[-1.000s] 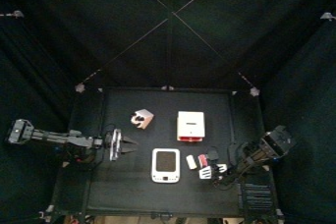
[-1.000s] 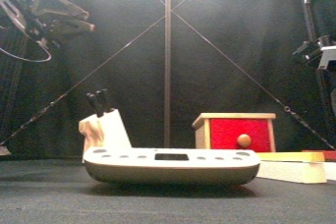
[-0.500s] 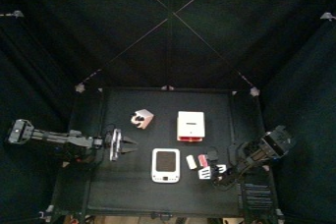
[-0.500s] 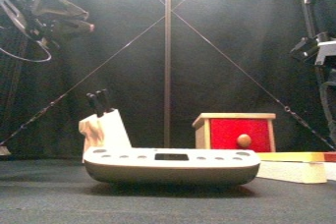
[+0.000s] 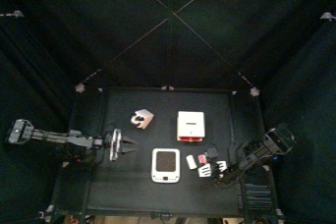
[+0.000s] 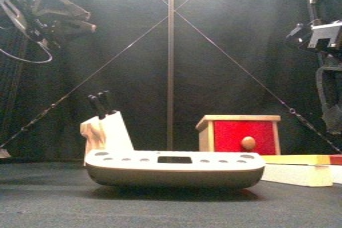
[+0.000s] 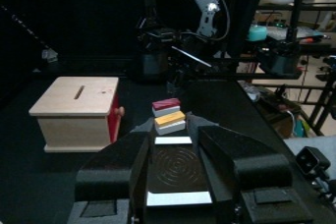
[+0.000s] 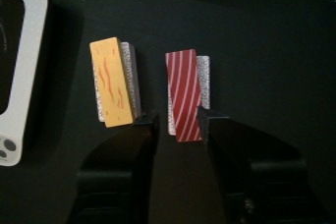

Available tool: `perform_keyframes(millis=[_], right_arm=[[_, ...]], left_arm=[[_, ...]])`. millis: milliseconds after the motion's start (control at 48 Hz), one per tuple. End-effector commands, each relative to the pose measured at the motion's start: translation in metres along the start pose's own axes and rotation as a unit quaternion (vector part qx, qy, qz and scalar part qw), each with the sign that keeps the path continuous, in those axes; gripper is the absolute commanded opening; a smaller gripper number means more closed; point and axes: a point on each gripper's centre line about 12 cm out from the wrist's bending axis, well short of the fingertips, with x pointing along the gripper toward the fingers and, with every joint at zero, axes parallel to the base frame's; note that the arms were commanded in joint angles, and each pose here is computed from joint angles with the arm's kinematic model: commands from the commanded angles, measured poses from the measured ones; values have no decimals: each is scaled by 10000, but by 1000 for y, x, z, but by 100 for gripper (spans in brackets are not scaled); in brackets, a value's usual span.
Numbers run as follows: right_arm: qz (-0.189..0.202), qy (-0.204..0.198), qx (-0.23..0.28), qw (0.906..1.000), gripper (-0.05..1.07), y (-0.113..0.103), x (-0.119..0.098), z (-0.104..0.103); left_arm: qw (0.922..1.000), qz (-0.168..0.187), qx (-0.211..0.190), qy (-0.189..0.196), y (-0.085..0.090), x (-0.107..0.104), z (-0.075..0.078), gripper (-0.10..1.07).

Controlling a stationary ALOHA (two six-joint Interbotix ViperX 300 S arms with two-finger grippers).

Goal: Put salmon on rice

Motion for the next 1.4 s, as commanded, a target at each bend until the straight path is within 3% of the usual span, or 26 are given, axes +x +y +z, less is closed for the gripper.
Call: perform_keyframes(millis=[0, 146, 604, 1104, 1375], right_arm=[[102, 63, 72, 9999, 55, 1, -2, 4], [103, 150, 95, 9998, 50, -2, 6, 4], [15, 408, 155, 9990, 50, -9, 28, -1], [553, 81, 150, 9983, 50, 6, 0, 20], [584, 75, 144, 9982, 50, 7, -1, 21]], left_arm=[[10000, 11, 14, -77, 1, 2, 5, 73], [10000, 11, 6, -77, 1, 2, 5, 73], [10000, 3, 14, -69, 0, 2, 5, 73], [10000, 3, 6, -69, 0, 2, 5, 73], [10000, 3, 6, -69, 0, 2, 4, 73]])
